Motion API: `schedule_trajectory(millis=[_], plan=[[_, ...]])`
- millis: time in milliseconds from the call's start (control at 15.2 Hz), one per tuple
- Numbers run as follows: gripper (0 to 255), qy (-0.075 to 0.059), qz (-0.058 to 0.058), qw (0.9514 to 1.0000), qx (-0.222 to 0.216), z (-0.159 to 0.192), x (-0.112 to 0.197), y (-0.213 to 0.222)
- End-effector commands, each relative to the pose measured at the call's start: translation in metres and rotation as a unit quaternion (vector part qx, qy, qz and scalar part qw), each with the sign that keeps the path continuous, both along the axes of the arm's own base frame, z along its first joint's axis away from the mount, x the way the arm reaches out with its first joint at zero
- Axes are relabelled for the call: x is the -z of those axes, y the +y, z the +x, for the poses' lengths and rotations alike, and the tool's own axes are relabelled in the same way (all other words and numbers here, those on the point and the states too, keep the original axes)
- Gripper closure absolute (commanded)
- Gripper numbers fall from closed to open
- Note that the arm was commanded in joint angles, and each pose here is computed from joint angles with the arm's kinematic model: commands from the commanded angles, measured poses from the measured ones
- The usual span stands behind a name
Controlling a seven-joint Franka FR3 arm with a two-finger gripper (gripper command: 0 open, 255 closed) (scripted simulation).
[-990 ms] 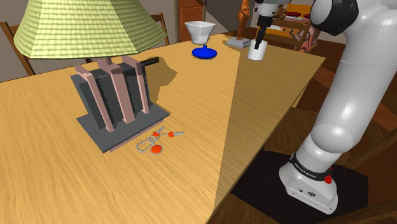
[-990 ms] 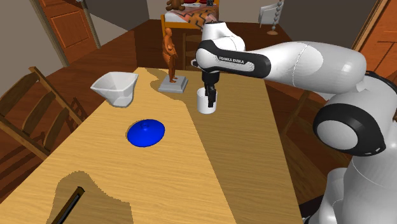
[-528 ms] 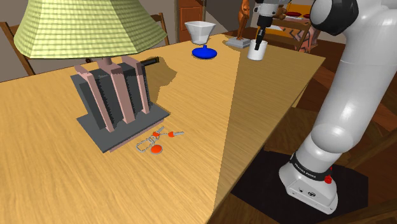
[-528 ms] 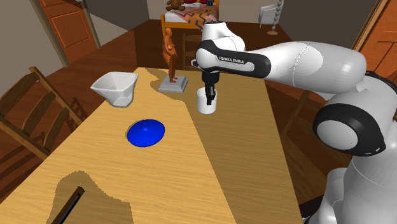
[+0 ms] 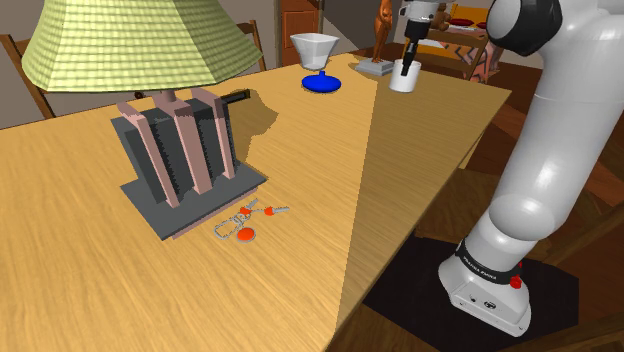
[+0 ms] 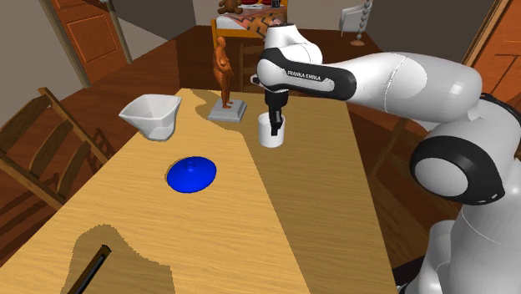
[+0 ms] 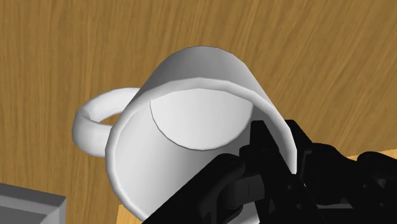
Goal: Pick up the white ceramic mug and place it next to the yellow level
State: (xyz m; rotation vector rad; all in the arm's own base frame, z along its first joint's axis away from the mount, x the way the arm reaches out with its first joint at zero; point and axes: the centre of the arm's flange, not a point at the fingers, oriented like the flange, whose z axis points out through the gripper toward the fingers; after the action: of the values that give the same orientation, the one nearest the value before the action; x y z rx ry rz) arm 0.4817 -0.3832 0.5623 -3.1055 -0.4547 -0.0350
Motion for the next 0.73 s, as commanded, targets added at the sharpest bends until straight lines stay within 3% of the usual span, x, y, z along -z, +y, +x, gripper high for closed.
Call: schedule_trajectory(millis=[0,660], plan=[[255,0.0,0.0,1.0,0.0,-0.001,-0.011,0.0],[255,0.0,0.0,1.0,0.0,-0.001,-0.063,0.0]])
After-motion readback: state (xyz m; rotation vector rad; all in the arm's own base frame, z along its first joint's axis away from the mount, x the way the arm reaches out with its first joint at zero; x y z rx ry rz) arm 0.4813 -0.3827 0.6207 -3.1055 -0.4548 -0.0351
